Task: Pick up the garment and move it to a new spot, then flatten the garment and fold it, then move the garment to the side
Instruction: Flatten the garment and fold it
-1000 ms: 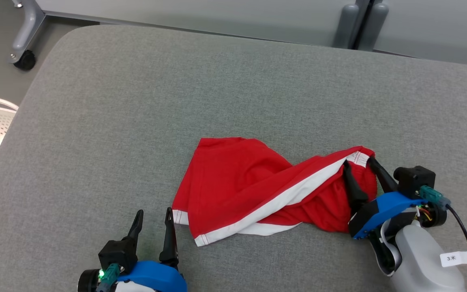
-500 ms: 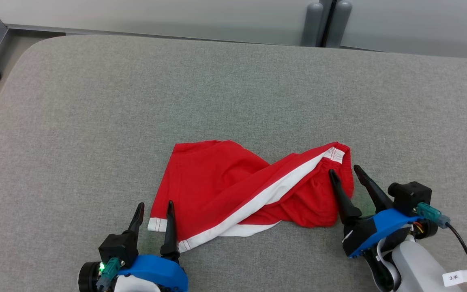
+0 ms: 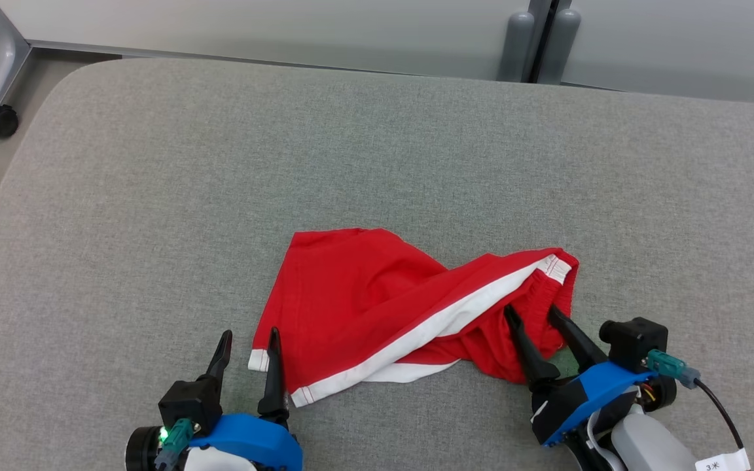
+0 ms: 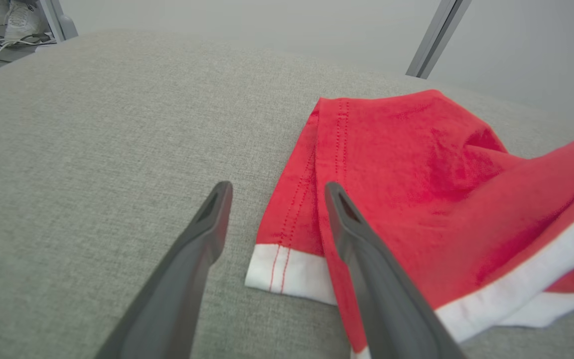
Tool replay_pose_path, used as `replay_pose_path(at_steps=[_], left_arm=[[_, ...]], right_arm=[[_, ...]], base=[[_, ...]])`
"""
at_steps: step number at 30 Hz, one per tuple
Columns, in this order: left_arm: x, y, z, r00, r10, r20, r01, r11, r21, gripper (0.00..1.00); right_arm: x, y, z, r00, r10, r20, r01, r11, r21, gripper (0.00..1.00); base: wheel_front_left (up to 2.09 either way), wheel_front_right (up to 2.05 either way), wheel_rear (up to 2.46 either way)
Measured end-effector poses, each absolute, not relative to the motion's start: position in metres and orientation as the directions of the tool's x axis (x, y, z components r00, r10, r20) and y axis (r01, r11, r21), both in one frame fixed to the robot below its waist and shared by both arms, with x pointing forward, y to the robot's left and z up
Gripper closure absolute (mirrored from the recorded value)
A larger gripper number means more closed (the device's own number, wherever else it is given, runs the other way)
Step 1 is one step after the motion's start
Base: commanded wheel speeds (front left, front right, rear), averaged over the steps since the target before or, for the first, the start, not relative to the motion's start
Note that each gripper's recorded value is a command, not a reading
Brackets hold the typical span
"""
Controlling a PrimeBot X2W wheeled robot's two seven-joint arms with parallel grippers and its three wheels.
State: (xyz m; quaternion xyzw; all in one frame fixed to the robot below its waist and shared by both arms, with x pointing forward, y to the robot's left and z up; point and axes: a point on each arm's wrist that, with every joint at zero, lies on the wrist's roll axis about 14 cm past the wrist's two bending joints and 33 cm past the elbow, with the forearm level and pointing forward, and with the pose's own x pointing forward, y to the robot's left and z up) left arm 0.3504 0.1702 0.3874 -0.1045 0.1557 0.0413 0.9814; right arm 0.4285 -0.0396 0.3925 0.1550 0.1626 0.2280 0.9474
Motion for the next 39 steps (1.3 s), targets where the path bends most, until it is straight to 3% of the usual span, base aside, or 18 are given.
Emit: replay_pose_path(at_steps=[3,4,5,6,15,22,23,25,26,30,39], left_arm=[[0.351,0.169,0.389,0.950,0.046,-0.310,-0.111,0.974,-0.196,0.00],[0.352,0.169,0.389,0.950,0.045,-0.309,-0.110,0.974,-0.197,0.00],[0.352,0.168,0.390,0.951,0.042,-0.307,-0.107,0.974,-0.197,0.00],[0.352,0.168,0.390,0.952,0.041,-0.304,-0.105,0.975,-0.198,0.00],[0.348,0.163,0.395,0.957,0.023,-0.290,-0.083,0.977,-0.198,0.00],[0.342,0.155,0.397,0.959,-0.004,-0.283,-0.055,0.978,-0.199,0.00],[0.342,0.154,0.398,0.961,-0.008,-0.278,-0.049,0.979,-0.197,0.00],[0.341,0.153,0.401,0.963,-0.013,-0.268,-0.042,0.980,-0.196,0.00],[0.340,0.153,0.402,0.964,-0.014,-0.265,-0.039,0.981,-0.192,0.00],[0.338,0.155,0.406,0.967,-0.007,-0.254,-0.039,0.984,-0.174,0.00],[0.333,0.166,0.417,0.977,0.025,-0.214,-0.054,0.990,-0.131,0.00]], right_arm=[[0.427,-0.033,0.401,0.838,0.504,-0.210,-0.407,0.833,0.376,0.15],[0.427,-0.032,0.404,0.837,0.509,-0.200,-0.415,0.830,0.374,0.51],[0.428,-0.032,0.408,0.839,0.510,-0.189,-0.420,0.828,0.373,0.67],[0.428,-0.032,0.410,0.839,0.512,-0.184,-0.422,0.826,0.373,1.00],[0.411,-0.045,0.427,0.838,0.525,-0.151,-0.438,0.811,0.388,1.00],[0.383,-0.077,0.416,0.838,0.499,-0.219,-0.405,0.839,0.363,1.00],[0.377,-0.081,0.411,0.836,0.495,-0.237,-0.400,0.846,0.354,0.96],[0.369,-0.088,0.405,0.838,0.479,-0.261,-0.384,0.858,0.340,0.35],[0.367,-0.092,0.403,0.841,0.467,-0.272,-0.375,0.867,0.328,0.00],[0.377,-0.125,0.412,0.898,0.363,-0.248,-0.303,0.920,0.248,0.00],[0.386,-0.140,0.481,0.977,0.215,-0.006,-0.212,0.965,0.156,0.00]], base=[[0.00,0.00,0.00],[0.00,0.00,0.00],[0.00,0.00,0.00],[0.00,0.00,0.00],[0.00,0.00,0.00],[0.00,0.00,0.00],[0.00,0.00,0.00],[0.00,0.00,0.00],[0.00,0.00,0.00],[0.00,0.00,0.00],[0.00,0.00,0.00]])
